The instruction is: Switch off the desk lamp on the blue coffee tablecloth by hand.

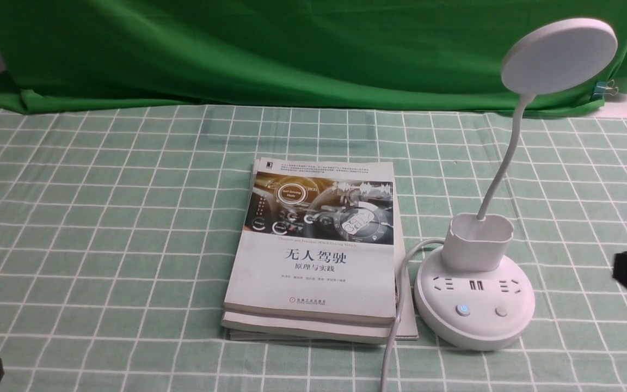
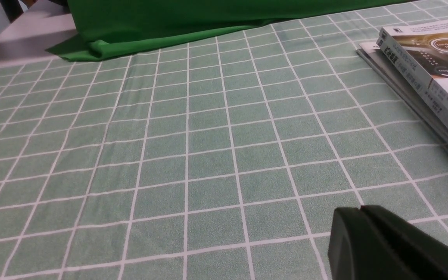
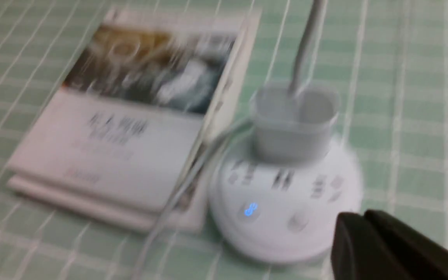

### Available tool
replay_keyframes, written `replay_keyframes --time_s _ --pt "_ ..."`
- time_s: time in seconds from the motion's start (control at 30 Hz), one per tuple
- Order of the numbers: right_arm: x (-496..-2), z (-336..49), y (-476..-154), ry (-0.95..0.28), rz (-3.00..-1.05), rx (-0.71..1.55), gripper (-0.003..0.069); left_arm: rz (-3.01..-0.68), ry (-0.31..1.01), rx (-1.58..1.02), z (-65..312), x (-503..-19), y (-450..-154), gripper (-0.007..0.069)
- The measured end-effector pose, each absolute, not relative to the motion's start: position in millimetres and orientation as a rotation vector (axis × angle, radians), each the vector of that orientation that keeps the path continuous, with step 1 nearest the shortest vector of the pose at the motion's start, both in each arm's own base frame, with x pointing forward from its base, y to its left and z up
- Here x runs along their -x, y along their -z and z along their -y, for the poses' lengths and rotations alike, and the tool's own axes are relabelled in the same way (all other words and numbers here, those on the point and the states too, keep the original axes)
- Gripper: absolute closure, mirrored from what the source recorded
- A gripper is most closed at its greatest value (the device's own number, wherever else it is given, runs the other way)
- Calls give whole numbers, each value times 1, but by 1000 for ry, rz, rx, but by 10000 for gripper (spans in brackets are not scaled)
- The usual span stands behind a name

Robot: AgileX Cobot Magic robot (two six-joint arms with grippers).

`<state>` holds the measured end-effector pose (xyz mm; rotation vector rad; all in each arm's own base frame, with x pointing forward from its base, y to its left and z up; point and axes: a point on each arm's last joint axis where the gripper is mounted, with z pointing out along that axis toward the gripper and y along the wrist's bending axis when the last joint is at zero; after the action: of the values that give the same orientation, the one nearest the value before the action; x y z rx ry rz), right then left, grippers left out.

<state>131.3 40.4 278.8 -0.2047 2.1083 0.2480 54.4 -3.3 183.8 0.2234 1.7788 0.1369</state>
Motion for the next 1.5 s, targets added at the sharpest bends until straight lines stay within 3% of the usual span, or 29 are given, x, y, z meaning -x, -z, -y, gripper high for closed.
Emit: replay_keyframes --time_s 0.4,0.63,1.5 --pt "-61 -5 -185 -64 -1822 67 629 -1779 -145 -229 3 -54 -184 625" --pt "-56 -4 -190 -32 -1729 80 629 -1779 -145 -229 3 -54 -184 625" --pt "-56 -4 -189 -19 -1728 90 583 -1779 -145 -229 3 -54 -184 625"
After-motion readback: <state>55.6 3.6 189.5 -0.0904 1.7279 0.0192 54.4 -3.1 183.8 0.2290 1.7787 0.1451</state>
